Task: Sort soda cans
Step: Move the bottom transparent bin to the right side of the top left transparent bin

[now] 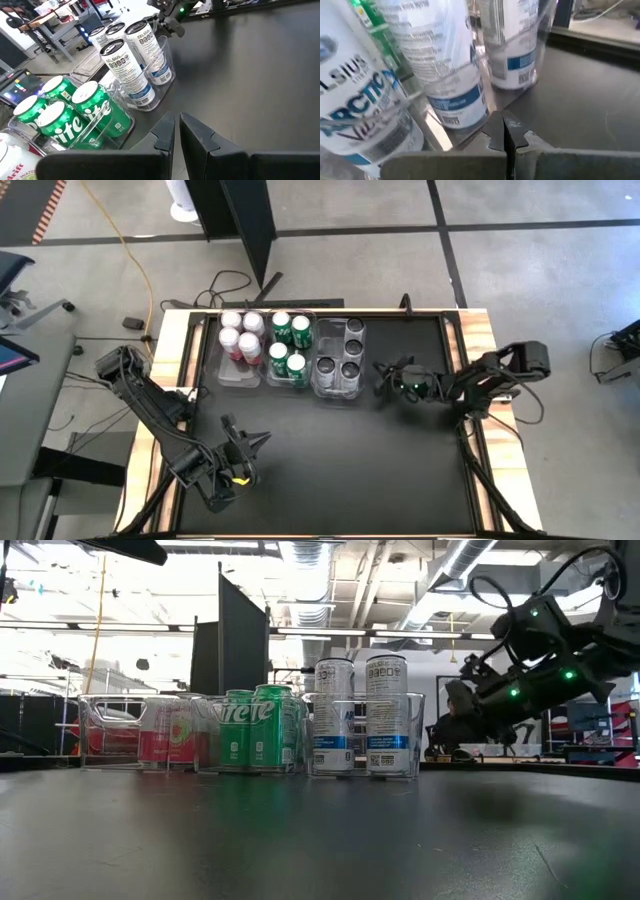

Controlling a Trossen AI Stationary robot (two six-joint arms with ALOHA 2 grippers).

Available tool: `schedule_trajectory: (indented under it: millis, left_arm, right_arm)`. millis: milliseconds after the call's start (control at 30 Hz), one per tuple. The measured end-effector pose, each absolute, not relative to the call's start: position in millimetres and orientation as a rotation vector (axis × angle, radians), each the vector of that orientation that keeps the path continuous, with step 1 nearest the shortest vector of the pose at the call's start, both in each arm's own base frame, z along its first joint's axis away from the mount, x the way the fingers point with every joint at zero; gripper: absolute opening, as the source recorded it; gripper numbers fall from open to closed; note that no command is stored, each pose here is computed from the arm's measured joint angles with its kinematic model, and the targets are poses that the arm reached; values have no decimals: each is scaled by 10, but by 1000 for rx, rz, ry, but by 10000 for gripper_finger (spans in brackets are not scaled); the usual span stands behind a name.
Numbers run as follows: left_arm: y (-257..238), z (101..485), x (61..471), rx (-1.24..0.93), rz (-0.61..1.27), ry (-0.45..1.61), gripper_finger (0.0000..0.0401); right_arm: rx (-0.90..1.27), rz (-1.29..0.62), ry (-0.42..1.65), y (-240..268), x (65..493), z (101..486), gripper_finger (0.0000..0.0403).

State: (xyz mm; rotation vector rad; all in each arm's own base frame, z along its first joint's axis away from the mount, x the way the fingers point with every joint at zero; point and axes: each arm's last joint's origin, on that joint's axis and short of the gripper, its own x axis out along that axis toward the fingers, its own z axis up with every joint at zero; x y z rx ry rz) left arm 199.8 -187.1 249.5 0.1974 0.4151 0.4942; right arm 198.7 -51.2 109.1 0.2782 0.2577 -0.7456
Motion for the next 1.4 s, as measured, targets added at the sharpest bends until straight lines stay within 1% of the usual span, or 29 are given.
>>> schedule_trajectory:
  millis: [133, 333, 467, 633, 967, 1100, 1400]
  left_arm:
    - [-1871, 2494, 1998, 205, 493, 417, 22]
    - [-1868, 2494, 1997, 222, 491, 422, 22]
    - [-1868, 2494, 1997, 222, 491, 422, 22]
    - [-1869, 2494, 1998, 220, 491, 421, 22]
    - [-1869, 2495, 1998, 216, 491, 420, 22]
    - [-1869, 2495, 1998, 216, 491, 419, 22]
    - [-1868, 2495, 1999, 215, 492, 419, 22]
  right_arm:
    - [320, -729, 291, -480, 1995, 1013, 0]
    - [320, -621, 307, -236, 2106, 946, 0]
    - [300, -628, 316, -130, 2246, 904, 0]
    - [261, -752, 344, -22, 2426, 770, 0]
    - [211, -894, 305, 89, 2657, 593, 0]
    - [228, -929, 290, 68, 2685, 545, 0]
    - [247, -961, 272, -10, 2691, 564, 0]
